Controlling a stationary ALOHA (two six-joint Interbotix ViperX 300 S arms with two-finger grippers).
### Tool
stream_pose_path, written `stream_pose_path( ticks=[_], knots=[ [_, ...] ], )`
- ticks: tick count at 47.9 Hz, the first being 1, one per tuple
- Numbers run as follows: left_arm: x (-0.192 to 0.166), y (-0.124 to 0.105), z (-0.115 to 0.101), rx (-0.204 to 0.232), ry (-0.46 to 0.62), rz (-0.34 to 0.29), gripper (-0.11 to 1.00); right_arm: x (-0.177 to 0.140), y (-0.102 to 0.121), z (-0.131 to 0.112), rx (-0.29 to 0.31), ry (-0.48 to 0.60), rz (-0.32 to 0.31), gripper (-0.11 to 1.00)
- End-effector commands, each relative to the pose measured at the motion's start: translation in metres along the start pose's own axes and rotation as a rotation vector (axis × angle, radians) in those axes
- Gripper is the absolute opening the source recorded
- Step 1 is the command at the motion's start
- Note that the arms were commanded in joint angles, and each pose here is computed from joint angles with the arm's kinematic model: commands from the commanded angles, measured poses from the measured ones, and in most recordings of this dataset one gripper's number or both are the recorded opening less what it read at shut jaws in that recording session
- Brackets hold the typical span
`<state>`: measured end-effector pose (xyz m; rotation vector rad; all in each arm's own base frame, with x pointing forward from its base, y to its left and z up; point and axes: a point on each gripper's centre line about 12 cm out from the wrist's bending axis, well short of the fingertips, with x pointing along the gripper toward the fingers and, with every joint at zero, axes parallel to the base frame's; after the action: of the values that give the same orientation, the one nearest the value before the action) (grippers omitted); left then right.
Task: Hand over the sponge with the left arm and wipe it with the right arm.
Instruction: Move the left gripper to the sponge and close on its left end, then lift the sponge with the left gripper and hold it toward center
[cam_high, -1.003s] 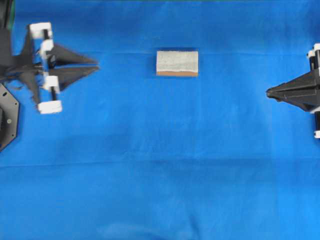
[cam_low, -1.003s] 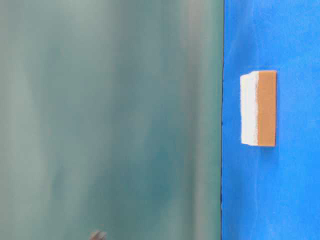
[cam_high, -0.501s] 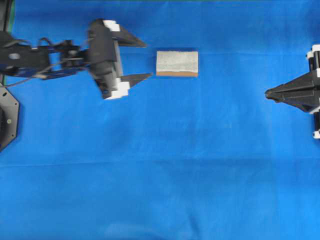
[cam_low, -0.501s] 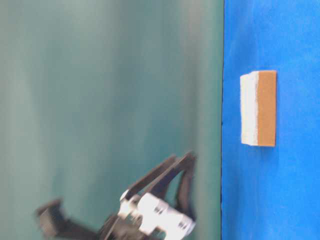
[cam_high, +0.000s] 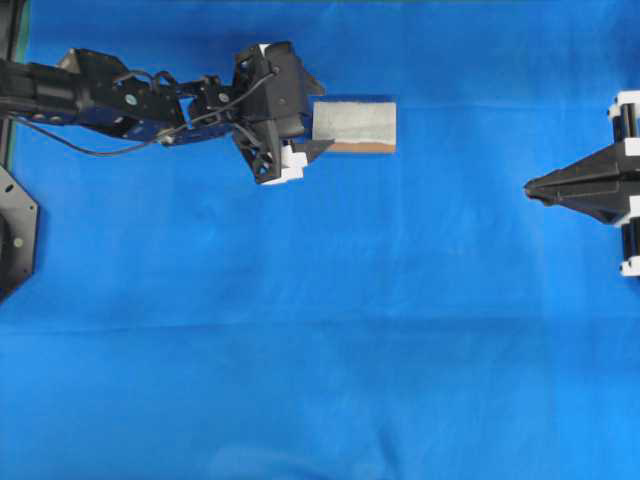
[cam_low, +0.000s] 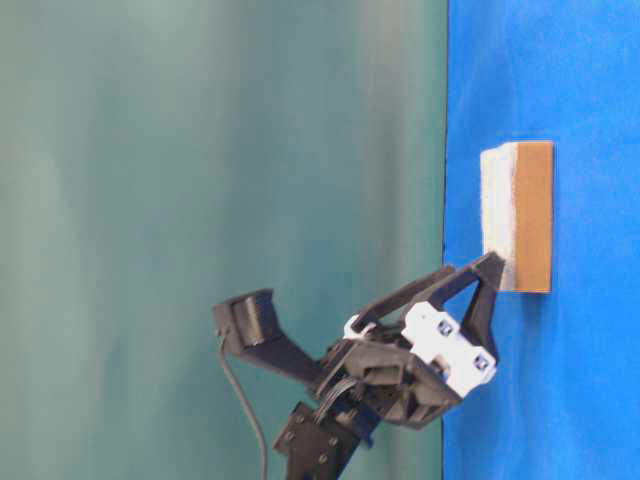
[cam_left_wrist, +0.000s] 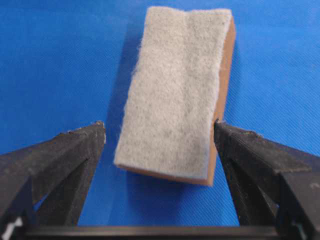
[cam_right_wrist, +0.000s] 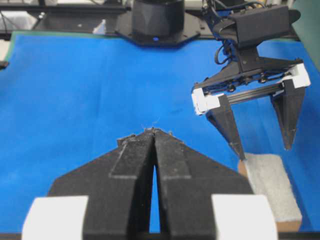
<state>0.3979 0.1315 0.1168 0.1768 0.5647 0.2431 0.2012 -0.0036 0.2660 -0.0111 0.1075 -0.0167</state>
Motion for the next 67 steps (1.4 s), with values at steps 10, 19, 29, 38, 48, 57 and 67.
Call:
stream_pose_path(
  ticks=[10, 19, 29, 38, 48, 57, 67],
  knots=[
    [0.023, 0.009, -0.005, 0.000, 0.013, 0.018, 0.94, 0.002, -0.003, 0.007, -0.002, -0.009, -0.012, 0.00],
    [0.028, 0.012, -0.009, -0.001, 0.031, 0.019, 0.94, 0.003, -0.003, 0.007, -0.002, -0.007, -0.014, 0.00],
    [0.028, 0.011, -0.009, -0.011, 0.104, -0.004, 0.74, 0.003, -0.003, 0.007, -0.001, -0.007, -0.015, 0.00],
    [0.018, 0.012, 0.003, -0.005, 0.094, -0.006, 0.42, 0.003, -0.004, 0.007, -0.001, -0.007, -0.017, 0.00],
    [-0.009, 0.010, 0.032, -0.018, 0.062, -0.016, 0.39, 0.003, -0.005, 0.006, -0.001, -0.007, -0.023, 0.00],
    [-0.047, -0.006, 0.067, -0.038, 0.026, -0.060, 0.37, 0.003, -0.007, 0.007, 0.001, -0.010, -0.035, 0.00],
    [-0.083, -0.037, 0.092, -0.116, -0.003, -0.141, 0.37, 0.003, -0.009, 0.007, 0.001, -0.010, -0.041, 0.00]
  ],
)
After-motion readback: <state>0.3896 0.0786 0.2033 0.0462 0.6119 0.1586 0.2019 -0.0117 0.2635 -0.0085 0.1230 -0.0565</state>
